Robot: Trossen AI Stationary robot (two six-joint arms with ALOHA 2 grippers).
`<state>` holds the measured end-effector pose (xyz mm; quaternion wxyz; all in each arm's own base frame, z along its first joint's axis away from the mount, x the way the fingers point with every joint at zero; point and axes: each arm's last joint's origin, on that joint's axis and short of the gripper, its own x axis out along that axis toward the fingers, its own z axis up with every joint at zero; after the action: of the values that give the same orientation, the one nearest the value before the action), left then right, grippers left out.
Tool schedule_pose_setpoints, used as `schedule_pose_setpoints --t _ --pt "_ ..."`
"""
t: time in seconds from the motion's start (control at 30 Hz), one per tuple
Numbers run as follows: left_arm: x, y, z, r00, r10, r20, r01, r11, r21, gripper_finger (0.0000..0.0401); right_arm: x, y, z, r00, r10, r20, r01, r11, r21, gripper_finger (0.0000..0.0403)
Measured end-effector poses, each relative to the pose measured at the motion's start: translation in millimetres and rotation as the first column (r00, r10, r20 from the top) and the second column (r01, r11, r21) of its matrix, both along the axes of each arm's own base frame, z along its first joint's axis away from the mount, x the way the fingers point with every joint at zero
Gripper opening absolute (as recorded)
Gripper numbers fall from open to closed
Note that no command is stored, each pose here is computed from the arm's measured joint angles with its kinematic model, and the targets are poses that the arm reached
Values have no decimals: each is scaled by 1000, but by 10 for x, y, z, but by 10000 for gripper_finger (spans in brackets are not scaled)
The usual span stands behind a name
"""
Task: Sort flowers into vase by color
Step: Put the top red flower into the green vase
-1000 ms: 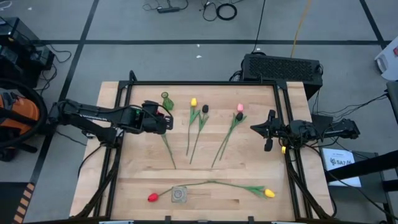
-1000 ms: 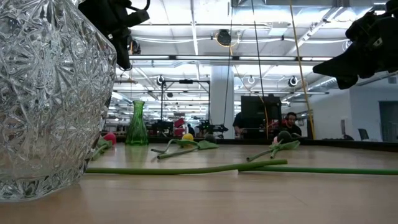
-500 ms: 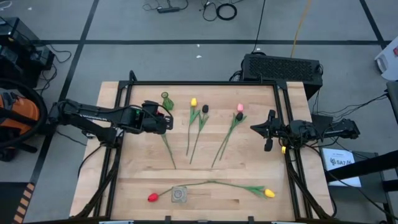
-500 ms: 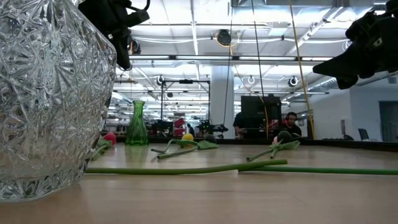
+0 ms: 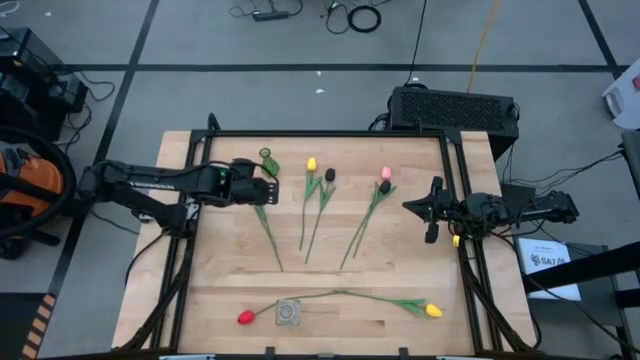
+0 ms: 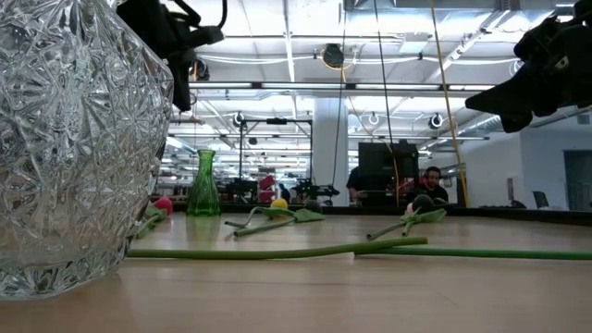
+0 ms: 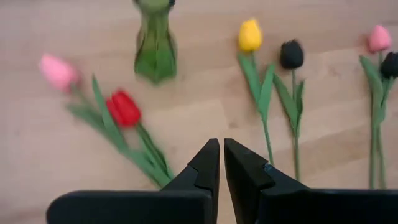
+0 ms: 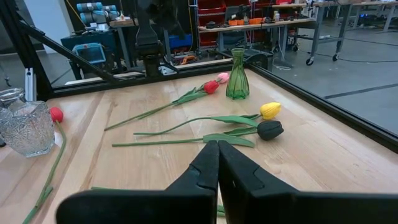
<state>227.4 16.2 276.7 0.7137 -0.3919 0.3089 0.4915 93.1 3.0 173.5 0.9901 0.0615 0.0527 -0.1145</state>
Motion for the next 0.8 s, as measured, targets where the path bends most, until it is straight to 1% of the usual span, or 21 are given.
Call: schedule_pose_setpoints --t 0.1,0.17,0.27,0.37,0.47,0.57,0.7,0.8 --pt "24 83 -67 995 101 -5 -102 994 -32 29 0 0 1 1000 0 1 0 1000 0 0" --pt "42 135 -135 989 144 -17 -145 986 -81 29 0 0 1 1000 0 0 0 1000 0 0" --pt "73 183 -300 983 167 -78 -177 971 -160 29 0 0 1 1000 0 0 0 1000 0 0" --pt "118 198 -451 977 161 -141 -188 960 -205 38 0 0 1 1000 0 1 0 1000 0 0" --pt "192 210 -562 971 158 -177 -196 956 -219 61 0 0 1 1000 0 1 0 1000 0 0" --pt "247 248 -657 964 170 -203 -213 952 -218 94 0 0 1 1000 0 0 0 1000 0 0" --pt "289 299 -787 940 238 -246 -292 932 -216 135 0 0 0 1000 0 0 0 1000 0 0" --pt "287 352 -871 915 271 -298 -339 917 -208 149 0 0 0 1000 0 0 0 1000 0 0"
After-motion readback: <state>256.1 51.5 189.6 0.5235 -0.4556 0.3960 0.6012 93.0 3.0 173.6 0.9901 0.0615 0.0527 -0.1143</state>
